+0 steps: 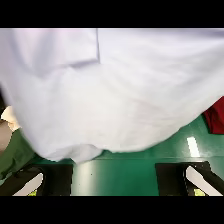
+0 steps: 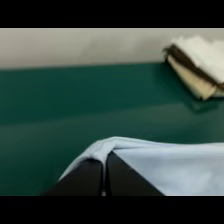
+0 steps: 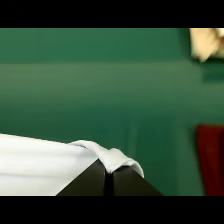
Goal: Fold the shirts.
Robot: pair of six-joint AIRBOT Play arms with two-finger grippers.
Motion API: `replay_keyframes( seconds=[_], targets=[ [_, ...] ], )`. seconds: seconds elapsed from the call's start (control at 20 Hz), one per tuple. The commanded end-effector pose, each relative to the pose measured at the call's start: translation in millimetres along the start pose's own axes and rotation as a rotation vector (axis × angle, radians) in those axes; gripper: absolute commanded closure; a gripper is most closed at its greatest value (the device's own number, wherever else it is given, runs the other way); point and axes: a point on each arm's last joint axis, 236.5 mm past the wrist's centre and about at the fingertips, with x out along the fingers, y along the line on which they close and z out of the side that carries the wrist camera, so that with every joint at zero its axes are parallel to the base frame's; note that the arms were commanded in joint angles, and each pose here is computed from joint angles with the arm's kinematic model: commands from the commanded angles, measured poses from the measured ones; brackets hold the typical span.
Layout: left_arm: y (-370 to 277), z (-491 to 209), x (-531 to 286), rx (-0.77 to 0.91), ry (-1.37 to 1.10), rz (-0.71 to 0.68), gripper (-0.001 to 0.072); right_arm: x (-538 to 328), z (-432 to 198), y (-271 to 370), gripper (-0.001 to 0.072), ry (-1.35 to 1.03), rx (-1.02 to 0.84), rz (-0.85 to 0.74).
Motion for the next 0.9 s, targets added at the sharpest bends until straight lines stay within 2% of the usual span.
replay_keyframes(
  seconds=[0.0,0.15,0.3,0.4,0.65,0.85],
  targets=[
    [49.8,-119.9,89.4,-0.142,0.372,0.039,0.0688,103.4,-64.4,-13.1,0.0698,0.33,0.072,0.056],
    [89.7,-213.1,154.3,-0.254,0.575,0.078,0.0688,187.4,-135.7,-44.5,0.0698,0.611,0.08,-0.025],
    [121.5,-266.0,210.2,-0.329,0.631,0.113,0.0688,249.8,-173.3,-59.7,0.0698,0.711,0.104,-0.037],
    [129.9,-284.8,241.5,-0.375,0.627,0.096,0.0689,282.3,-173.8,-67.0,0.0698,0.694,0.115,-0.038],
    [138.5,-280.3,270.4,-0.327,0.614,0.068,0.0688,312.4,-140.8,-74.5,0.0697,0.625,0.084,-0.035],
    [125.9,-313.6,238.1,-0.233,0.822,0.006,0.0688,295.6,-161.3,-72.1,0.0698,0.683,0.048,-0.023]
  ],
)
